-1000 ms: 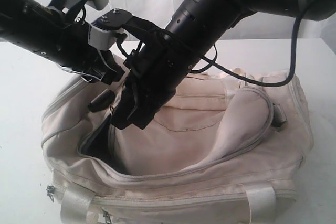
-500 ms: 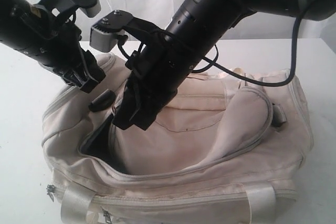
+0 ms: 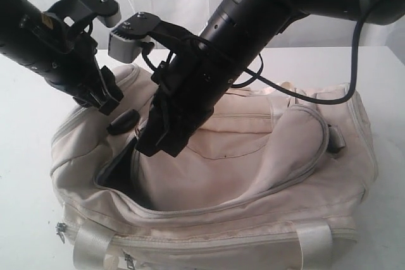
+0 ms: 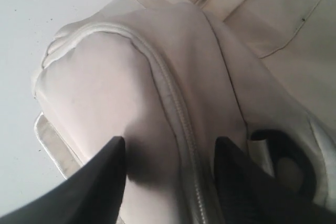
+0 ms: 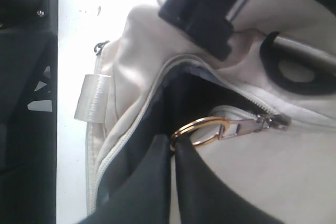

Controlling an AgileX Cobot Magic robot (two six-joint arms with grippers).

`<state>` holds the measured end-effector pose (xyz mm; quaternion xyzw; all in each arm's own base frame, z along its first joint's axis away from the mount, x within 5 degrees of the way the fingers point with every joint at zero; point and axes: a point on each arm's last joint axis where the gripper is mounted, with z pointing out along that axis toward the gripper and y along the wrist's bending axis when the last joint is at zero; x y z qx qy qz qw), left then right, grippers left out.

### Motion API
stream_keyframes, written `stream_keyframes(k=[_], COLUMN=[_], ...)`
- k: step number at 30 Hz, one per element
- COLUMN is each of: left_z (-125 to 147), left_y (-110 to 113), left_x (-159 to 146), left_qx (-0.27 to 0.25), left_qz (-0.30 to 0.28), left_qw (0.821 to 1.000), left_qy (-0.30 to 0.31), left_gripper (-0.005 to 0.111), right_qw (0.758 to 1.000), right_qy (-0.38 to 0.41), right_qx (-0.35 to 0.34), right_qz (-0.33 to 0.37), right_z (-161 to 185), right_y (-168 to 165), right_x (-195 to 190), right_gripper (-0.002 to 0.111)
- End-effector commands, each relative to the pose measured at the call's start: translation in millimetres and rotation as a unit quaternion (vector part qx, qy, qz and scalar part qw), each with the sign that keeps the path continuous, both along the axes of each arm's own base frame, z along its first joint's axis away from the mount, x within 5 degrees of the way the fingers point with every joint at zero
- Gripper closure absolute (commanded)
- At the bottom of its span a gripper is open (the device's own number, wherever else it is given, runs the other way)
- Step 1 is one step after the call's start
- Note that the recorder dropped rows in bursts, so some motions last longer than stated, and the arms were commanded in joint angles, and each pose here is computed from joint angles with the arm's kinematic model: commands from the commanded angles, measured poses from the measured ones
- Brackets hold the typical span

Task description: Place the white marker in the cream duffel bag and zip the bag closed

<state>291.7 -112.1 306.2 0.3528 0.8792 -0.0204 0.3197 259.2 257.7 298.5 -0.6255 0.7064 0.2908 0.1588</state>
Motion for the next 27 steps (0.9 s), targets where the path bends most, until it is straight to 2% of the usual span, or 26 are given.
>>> stream_keyframes(k=[1, 8, 12, 14, 15, 16, 18, 27], left_z=[-4.2, -13.4, -16.9, -16.8, -17.2, -18.2, -19.1, -17.7], left_y=[-1.3, -6.6, -9.7, -10.4, -10.9, -11.2, -11.6, -12.1], left_x=[1.5, 10.1, 14.6, 16.6, 18.5, 19.7, 21.1, 24.0], left_qx=[-0.003, -0.024, -0.040, -0.049, -0.053, -0.053, -0.054, -0.060], left_qz=[0.007, 0.016, 0.022, 0.031, 0.034, 0.035, 0.035, 0.037], left_qw=[1.000, 0.999, 0.999, 0.998, 0.998, 0.998, 0.998, 0.997], left_qy=[0.014, 0.018, 0.015, 0.010, 0.004, 0.002, 0.000, -0.016], left_gripper=[0.051, 0.051, 0.059, 0.071, 0.087, 0.097, 0.107, 0.107], right_qw=[1.000, 1.000, 1.000, 1.000, 1.000, 1.000, 1.000, 0.998], right_qy=[0.003, 0.000, 0.000, 0.000, 0.001, 0.003, 0.008, 0.019], right_qx=[0.004, 0.006, 0.006, 0.006, 0.005, 0.005, 0.004, -0.004], right_qz=[0.002, 0.000, 0.000, 0.000, 0.002, 0.003, 0.010, 0.053], right_z=[3.8, 3.9, 3.9, 3.9, 3.9, 4.0, 3.9, 3.5], right_y=[-0.2, 0.1, 0.1, 0.1, 0.6, 0.6, 1.8, 16.7], right_x=[-4.3, -3.6, -3.6, -3.6, -4.5, -4.9, -7.5, -28.3], right_gripper=[0.107, 0.107, 0.107, 0.107, 0.107, 0.107, 0.107, 0.107])
